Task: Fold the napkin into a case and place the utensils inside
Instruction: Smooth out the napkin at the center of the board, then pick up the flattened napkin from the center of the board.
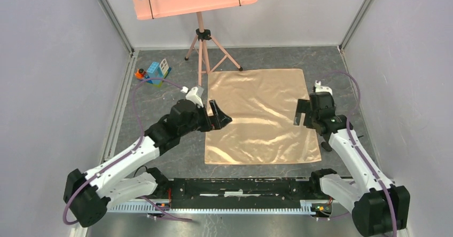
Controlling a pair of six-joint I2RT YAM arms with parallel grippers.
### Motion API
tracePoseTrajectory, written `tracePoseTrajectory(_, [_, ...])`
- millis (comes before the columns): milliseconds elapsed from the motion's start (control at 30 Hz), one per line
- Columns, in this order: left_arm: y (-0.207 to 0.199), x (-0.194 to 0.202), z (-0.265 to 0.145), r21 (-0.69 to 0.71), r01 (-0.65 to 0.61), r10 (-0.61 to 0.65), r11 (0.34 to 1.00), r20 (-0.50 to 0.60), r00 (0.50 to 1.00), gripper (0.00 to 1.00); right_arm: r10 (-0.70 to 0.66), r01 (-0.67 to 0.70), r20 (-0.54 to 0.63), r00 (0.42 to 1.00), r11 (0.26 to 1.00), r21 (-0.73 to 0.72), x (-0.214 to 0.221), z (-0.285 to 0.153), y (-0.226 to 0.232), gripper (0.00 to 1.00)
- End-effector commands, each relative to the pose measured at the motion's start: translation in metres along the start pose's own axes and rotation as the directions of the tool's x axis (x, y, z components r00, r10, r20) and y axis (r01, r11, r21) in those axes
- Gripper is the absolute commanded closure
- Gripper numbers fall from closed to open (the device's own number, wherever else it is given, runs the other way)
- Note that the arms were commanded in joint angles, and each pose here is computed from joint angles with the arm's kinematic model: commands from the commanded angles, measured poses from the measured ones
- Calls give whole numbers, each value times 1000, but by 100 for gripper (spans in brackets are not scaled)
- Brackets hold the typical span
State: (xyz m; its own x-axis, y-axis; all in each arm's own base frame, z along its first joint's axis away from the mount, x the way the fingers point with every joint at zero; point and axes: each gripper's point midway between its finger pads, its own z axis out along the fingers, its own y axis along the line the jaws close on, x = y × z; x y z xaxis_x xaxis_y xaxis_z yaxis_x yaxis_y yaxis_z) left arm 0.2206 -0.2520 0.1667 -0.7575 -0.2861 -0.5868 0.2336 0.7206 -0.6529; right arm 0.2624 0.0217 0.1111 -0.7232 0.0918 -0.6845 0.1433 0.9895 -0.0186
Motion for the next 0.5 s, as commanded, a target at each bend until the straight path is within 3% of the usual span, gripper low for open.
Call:
tracePoseTrajectory(0, [6, -15, -26, -81, -110, 111, 991, 9, 994, 0, 186, -154, -209, 960, 975, 160, 51, -25, -35, 4])
tracePoseTrajectory(200, [-4, -27, -38, -45, -199, 201, 979, 43, 979, 0, 365, -277, -366, 856, 922, 271, 115, -35, -63, 31])
tracePoseTrajectory(367, [-12, -23, -40, 11, -203, 203, 979, 32, 979, 0, 387, -284, -416, 823, 914, 289, 135, -33, -67, 54])
tracePoseTrajectory(467, [-14, -20, -41, 30, -208, 207, 978, 34, 978, 0, 387, -277, -447, 807, 915, 293, 142, -29, -66, 59])
